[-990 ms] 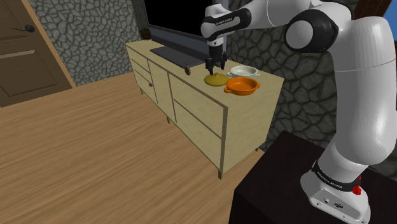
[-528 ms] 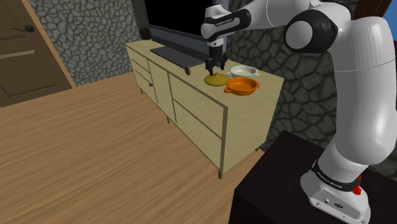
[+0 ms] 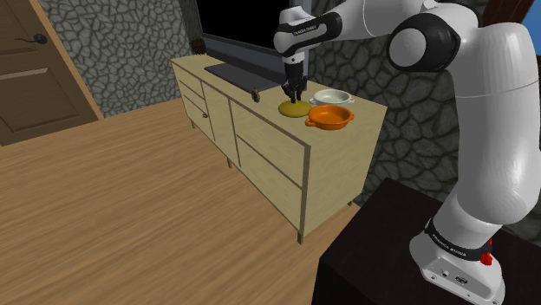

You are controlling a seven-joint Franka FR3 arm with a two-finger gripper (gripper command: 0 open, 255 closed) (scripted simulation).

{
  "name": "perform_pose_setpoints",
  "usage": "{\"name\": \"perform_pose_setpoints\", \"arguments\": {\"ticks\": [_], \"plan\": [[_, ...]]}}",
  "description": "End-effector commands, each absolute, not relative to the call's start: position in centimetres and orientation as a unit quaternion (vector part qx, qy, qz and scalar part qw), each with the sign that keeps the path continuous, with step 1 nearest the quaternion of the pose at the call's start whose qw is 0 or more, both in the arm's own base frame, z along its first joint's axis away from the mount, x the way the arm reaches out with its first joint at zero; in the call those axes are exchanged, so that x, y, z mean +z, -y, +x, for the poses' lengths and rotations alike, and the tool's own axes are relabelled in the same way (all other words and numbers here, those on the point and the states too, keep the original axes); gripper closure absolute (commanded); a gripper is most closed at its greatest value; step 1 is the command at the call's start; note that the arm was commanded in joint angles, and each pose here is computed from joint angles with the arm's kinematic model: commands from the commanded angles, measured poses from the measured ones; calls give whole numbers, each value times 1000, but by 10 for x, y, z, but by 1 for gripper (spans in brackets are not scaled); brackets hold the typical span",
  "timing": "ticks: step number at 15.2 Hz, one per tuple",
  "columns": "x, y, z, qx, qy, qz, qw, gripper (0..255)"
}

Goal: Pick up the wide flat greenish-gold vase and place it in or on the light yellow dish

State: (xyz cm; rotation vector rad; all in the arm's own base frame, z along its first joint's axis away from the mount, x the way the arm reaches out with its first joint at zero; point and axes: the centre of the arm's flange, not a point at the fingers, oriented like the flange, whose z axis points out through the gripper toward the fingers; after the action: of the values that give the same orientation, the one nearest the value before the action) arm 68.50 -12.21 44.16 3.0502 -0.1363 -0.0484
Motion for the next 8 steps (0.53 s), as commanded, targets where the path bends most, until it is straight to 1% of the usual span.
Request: {"name": "perform_pose_setpoints", "arguments": {"ticks": [1,8], "plan": [[442,122,685,-16,45,998,44,255],[473,122,685,-16,45,998,44,255]]}}
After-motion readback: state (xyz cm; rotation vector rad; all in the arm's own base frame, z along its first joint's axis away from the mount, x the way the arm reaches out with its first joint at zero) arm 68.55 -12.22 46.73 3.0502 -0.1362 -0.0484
